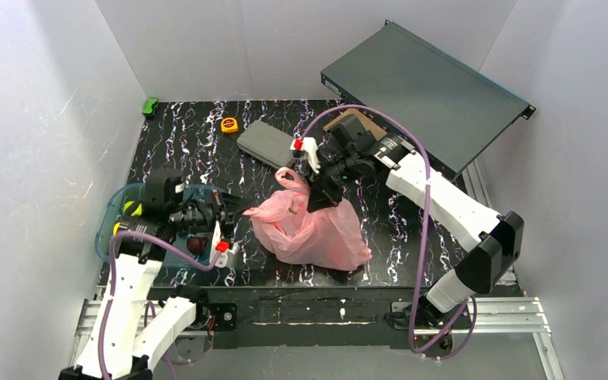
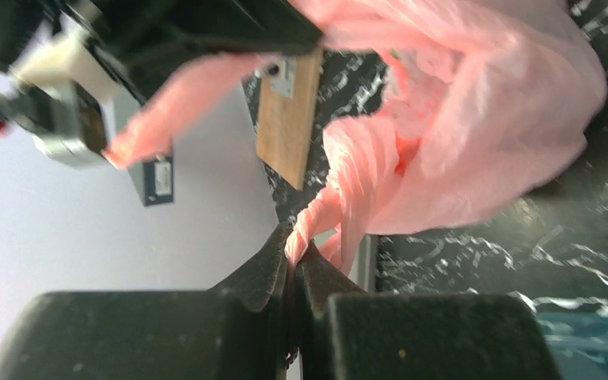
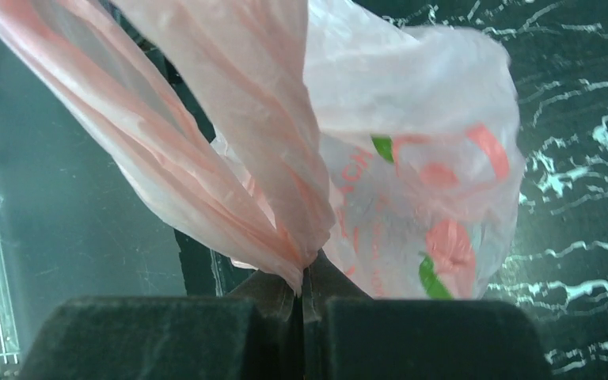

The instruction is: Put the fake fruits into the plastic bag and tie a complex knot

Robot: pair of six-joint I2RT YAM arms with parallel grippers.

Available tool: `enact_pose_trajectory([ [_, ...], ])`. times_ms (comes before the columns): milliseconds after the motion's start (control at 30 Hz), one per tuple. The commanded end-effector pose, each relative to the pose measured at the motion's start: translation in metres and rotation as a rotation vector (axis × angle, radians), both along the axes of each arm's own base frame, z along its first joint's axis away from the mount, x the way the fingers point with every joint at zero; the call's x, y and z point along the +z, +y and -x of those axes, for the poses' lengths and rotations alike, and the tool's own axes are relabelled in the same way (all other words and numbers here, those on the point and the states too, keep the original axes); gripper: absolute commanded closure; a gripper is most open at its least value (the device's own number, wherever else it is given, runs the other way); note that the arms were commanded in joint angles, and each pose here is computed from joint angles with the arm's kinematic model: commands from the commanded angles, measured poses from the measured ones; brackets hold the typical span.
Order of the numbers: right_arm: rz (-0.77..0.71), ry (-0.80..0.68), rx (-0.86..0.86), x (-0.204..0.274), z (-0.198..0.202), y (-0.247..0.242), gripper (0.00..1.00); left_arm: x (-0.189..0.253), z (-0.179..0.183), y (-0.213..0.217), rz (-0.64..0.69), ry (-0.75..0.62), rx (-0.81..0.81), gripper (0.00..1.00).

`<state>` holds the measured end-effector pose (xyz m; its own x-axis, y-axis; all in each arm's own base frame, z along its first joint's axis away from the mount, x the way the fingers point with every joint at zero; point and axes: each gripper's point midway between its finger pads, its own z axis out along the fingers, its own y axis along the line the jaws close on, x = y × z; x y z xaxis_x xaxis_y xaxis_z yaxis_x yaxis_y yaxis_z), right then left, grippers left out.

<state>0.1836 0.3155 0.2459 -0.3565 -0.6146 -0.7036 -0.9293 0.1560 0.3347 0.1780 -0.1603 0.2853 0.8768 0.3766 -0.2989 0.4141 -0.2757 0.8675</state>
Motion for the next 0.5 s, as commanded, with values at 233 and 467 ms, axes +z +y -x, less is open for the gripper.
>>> enact_pose_trajectory([
  [233, -0.01, 0.15, 0.037, -0.004, 0.011, 0.03, 0.99, 0.05, 0.021, -0.056, 0.146, 0.305, -0.08, 1.0],
  [467, 0.002, 0.144, 0.09, -0.008, 0.021, 0.021, 0.99, 0.044, 0.023, -0.088, 0.1, 0.545, 0.024, 1.0],
])
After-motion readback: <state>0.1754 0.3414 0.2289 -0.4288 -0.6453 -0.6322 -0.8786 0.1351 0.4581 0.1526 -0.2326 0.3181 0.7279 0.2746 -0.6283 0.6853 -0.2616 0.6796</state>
